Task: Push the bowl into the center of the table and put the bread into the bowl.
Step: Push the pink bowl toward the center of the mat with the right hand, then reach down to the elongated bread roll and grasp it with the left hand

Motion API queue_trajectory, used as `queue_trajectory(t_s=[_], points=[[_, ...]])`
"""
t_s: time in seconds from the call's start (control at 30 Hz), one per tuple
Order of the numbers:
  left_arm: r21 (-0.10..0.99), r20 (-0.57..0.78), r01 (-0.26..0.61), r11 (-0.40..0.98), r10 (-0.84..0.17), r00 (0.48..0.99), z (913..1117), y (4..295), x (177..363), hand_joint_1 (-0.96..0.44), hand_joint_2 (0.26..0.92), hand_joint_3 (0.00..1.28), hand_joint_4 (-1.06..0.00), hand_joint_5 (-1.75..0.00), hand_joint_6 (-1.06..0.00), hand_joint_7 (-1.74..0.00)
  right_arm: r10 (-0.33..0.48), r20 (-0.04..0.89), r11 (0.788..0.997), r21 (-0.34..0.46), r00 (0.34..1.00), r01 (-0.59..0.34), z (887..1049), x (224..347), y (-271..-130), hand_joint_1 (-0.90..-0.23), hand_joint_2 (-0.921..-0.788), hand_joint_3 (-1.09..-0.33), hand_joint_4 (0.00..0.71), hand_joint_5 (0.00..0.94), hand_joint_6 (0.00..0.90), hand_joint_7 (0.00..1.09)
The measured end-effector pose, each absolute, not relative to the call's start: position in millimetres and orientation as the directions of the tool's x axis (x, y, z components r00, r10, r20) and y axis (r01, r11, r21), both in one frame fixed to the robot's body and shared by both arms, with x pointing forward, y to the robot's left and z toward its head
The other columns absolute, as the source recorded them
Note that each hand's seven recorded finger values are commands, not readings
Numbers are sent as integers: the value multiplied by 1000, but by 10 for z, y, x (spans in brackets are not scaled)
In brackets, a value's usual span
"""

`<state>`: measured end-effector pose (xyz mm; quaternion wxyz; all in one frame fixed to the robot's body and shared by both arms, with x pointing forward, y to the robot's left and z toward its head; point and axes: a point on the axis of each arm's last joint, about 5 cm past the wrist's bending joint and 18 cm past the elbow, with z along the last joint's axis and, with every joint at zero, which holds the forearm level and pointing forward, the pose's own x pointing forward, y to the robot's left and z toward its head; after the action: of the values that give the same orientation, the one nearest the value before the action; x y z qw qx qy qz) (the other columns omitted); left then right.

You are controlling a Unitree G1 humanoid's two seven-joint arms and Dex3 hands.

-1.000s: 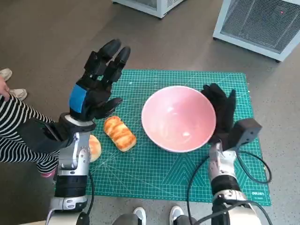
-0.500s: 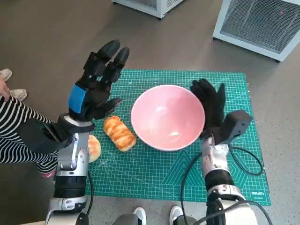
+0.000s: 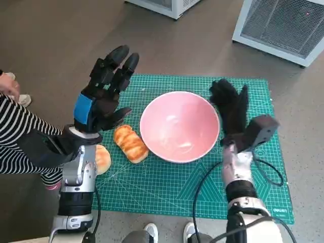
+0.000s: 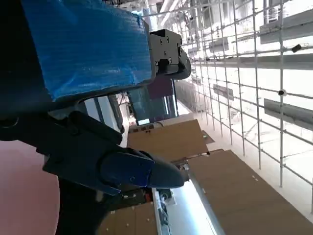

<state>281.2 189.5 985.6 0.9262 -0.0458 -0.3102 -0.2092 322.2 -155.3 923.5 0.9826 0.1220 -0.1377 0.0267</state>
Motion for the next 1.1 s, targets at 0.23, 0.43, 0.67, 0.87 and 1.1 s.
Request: queue_trajectory(t_s=[0.23,0.43,0.67,0.87,1.1], points=[[45,593,417,908,-360,720,9866,1891,2811,-600,921,169,-148,-13,1,-533,36,474,987,120,880,-105,9460,3167,-1700,-671,-921,-854,92,6,51,395],[59,581,418,906,-372,724,9882,1889,2815,-611,921,169,-155,-15,1,-531,96,580,989,38,809,-145,9616,3049,-1770,-691,-921,-782,108,11,69,430],[148,567,433,889,-435,699,10002,1978,2843,-599,915,145,-172,-21,1,-534,156,678,982,-28,718,-186,9861,2871,-1795,-714,-921,-720,137,19,101,465],[435,486,418,797,-599,636,10349,2267,2886,-510,835,73,-187,-23,-15,-564,203,723,974,-80,660,-212,10005,2754,-1806,-713,-921,-702,149,21,107,475],[744,204,395,539,-746,634,10874,2577,2846,-439,772,12,-109,-2,-63,-452,228,731,968,-102,643,-228,10034,2696,-1847,-712,-921,-699,153,19,109,481]])
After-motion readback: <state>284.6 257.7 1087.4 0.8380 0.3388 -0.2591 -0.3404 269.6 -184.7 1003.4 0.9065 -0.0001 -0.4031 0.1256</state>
